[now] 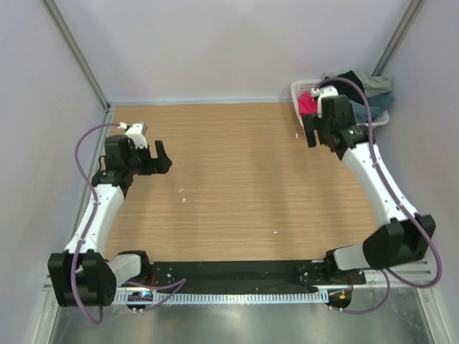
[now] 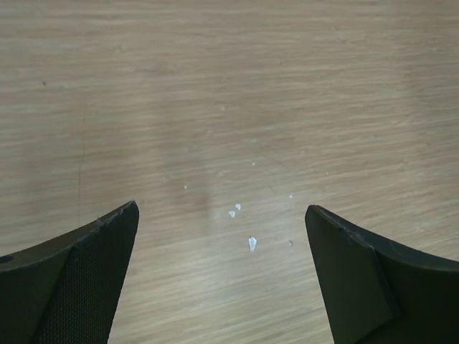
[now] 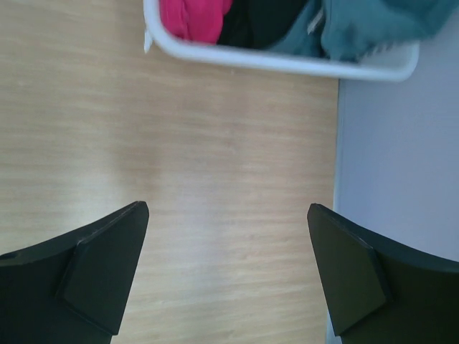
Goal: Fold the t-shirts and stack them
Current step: Grab the tshirt from the pile
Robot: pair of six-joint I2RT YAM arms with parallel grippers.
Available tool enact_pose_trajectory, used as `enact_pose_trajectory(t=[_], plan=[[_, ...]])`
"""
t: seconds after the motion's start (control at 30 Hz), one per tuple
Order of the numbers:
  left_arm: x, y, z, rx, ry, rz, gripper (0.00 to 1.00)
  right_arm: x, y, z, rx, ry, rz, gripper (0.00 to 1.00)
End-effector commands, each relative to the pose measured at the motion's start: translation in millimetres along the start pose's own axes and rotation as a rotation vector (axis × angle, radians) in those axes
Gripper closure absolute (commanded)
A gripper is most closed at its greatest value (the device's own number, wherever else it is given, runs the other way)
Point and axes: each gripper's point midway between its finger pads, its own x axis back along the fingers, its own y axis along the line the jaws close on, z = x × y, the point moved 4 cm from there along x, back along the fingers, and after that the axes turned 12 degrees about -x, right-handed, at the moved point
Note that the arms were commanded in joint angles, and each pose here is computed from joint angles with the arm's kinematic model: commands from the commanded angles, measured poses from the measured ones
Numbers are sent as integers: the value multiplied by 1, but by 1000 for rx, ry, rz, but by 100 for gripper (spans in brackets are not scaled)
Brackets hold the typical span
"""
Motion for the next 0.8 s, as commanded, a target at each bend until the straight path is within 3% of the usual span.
enact_pose_trajectory(t=[0.0,0.03,0.17,0.3,0.43,0.77], plan=[[-4,3,-23,-46,44,33,1,-14,1,-63,83,-134,7,1],[-12,13,-18,-8,148,-13,0,-28,11,-78,94,-133,-17,0],[-35,39,2,144,344,-26,0,-72,39,-106,99,-80,-89,0],[-50,44,0,259,367,4,0,-120,49,-120,64,-21,-82,0],[-56,50,-15,232,315,-9,0,-153,47,-127,35,-37,-58,0],[-71,72,-35,144,347,-49,2,-201,50,-102,3,6,-23,3]])
